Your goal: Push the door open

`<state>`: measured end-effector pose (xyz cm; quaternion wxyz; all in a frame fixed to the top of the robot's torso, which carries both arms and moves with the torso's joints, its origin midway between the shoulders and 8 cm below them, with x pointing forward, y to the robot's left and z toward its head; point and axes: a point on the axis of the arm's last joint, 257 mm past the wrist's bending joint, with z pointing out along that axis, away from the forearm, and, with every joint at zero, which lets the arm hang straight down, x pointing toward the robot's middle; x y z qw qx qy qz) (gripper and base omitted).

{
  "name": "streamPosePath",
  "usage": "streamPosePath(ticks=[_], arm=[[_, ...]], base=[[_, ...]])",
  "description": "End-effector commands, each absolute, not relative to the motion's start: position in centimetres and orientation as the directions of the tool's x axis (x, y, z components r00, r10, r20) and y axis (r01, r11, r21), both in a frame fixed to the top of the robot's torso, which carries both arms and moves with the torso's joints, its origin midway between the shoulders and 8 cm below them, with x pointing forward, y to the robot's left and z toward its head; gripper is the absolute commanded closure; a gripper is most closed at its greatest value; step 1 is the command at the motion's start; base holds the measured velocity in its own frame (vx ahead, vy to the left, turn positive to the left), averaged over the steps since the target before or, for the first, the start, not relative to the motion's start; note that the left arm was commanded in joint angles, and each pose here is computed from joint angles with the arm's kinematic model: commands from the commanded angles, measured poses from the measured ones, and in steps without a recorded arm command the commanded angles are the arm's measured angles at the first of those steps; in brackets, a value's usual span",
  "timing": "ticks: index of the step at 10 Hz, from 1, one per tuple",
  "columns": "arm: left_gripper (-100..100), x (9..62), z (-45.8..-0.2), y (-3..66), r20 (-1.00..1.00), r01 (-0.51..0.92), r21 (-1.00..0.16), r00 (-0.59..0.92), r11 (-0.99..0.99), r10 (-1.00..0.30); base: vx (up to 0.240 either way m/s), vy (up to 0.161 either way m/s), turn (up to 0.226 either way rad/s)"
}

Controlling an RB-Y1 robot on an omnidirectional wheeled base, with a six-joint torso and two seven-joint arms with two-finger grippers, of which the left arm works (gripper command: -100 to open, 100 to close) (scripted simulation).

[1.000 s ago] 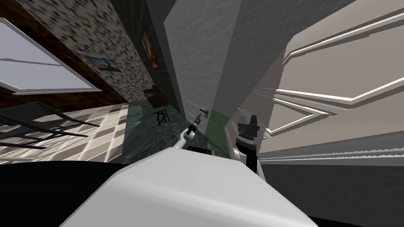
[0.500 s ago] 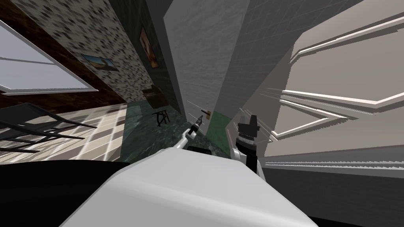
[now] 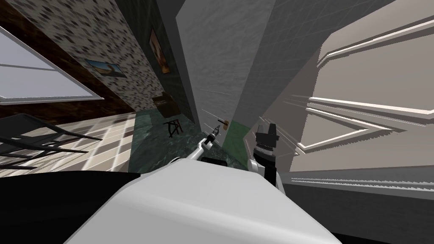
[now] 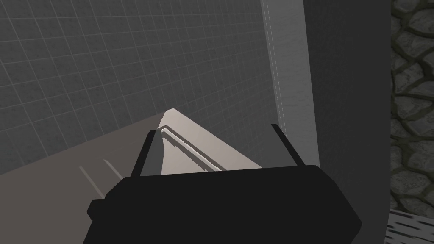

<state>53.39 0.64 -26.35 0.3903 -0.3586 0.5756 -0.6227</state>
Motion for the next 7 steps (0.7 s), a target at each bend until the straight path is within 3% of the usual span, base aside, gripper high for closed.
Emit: streamPosePath(ticks=[1,7], arm=[[-100,53.4,-27.1,-0.5,-0.003,0.054,-0.998,-0.453,-0.024,-0.891],[-100,53.3,-28.8,-3.3,-0.002,0.012,-1.000,-0.492,-0.005,-0.870]], base=[[0.084,0.147,-0.026],[0.050,0.075,-0.010]])
